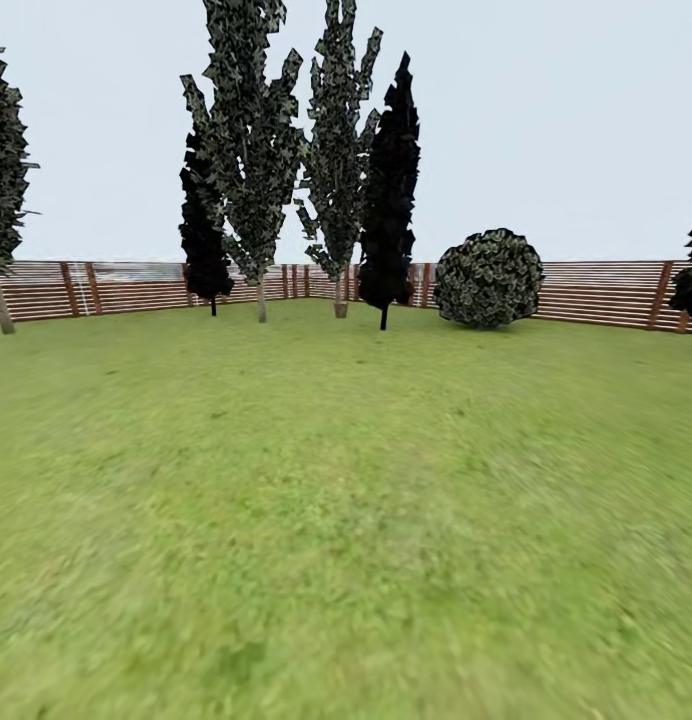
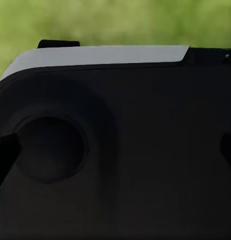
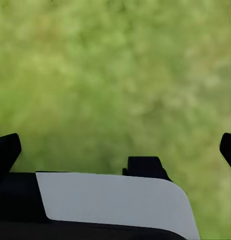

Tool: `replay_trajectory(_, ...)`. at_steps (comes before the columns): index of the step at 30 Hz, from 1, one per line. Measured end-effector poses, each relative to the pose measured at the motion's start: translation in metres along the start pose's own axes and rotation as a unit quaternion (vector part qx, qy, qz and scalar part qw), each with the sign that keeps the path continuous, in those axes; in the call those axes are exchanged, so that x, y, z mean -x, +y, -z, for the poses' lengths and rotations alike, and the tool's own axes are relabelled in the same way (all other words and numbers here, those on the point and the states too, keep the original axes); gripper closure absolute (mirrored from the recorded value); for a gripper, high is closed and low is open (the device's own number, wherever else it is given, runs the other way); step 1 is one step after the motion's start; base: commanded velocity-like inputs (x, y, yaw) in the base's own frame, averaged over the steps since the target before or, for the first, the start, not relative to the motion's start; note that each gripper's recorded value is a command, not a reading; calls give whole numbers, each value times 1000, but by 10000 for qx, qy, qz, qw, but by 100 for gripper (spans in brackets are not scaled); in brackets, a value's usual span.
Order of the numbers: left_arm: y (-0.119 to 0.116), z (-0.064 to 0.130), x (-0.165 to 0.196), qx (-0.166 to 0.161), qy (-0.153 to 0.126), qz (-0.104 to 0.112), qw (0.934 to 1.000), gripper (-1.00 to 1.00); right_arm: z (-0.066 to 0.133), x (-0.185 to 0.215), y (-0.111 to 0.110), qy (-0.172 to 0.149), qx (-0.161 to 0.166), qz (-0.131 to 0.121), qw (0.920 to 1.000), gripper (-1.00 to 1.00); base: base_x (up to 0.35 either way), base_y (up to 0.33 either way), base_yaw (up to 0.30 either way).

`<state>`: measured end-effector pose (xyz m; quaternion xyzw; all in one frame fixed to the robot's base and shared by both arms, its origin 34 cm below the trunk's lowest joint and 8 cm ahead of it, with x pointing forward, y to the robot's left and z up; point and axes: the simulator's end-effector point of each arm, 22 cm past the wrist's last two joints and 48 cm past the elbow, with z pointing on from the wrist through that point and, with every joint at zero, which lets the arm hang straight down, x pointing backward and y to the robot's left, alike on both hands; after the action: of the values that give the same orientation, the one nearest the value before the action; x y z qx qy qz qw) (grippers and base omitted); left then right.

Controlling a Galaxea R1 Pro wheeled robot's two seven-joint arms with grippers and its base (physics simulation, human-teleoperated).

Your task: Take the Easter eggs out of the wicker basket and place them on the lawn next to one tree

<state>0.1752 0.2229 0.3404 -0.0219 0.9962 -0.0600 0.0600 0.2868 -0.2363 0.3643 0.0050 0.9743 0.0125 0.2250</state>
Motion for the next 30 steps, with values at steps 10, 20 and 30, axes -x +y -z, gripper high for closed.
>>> replay_trajectory(10,1,0,0,6,-1,-1,10000,-100,0,0,0,2,-2,0,10000,-100,334,88,0)
replay_trajectory(20,1,0,0,7,-2,-1,10000,-100,0,0,-1,1,-4,2,10000,-100,334,89,0)
replay_trajectory(30,0,0,0,0,0,0,10000,-100,0,0,-1,-1,-2,3,10000,-100,334,90,0)
